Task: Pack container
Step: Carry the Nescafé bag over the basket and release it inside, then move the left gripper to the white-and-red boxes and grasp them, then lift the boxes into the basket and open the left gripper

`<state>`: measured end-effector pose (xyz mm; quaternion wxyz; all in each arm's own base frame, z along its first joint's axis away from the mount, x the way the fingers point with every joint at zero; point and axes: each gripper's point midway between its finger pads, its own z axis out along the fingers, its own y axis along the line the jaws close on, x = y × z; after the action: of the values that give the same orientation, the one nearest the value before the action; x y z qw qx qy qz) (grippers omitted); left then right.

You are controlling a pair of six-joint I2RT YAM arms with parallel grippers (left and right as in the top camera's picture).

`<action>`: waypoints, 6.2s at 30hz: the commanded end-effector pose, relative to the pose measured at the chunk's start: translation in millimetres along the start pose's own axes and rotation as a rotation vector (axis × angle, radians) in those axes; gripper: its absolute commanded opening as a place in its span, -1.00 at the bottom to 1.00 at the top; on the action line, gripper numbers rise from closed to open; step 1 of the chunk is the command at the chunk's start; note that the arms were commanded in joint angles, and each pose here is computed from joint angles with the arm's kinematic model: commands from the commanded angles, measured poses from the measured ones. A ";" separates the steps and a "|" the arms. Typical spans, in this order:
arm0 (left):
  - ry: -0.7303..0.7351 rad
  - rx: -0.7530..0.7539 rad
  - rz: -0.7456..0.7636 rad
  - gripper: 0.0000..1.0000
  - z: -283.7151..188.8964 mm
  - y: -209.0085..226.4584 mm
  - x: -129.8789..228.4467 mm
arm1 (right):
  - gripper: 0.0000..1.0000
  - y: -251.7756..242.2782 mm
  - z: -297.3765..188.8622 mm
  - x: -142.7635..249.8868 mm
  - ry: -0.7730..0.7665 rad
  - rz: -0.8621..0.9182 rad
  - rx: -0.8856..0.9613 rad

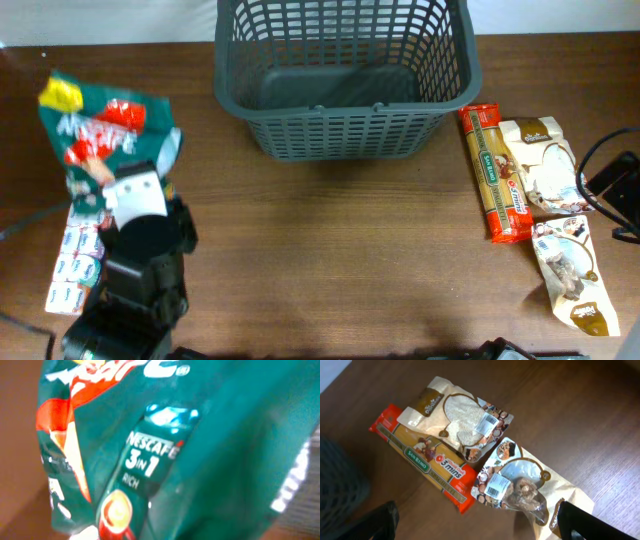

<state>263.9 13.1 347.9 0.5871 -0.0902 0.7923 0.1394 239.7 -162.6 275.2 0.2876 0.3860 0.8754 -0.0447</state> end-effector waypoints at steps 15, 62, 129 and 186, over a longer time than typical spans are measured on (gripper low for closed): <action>-0.672 0.524 -0.150 -0.97 19.2 -143.9 -179.8 | 0.97 0.5 -1.9 4.5 0.018 0.003 -0.012; -0.230 0.831 0.662 0.23 134.7 -213.2 -53.5 | 0.98 -16.8 -5.7 40.4 0.162 -0.007 0.074; 0.949 0.233 0.654 0.47 183.5 127.5 208.8 | 0.98 -19.4 -5.8 39.6 0.158 -0.005 0.090; -0.488 0.437 0.511 -0.96 184.7 -25.4 -217.9 | 0.98 -19.4 -5.5 39.7 0.158 -0.005 0.090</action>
<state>522.6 138.2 401.0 0.5877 0.1828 0.7531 0.2326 203.3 -145.9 253.7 0.1969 0.3983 0.8946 -0.0476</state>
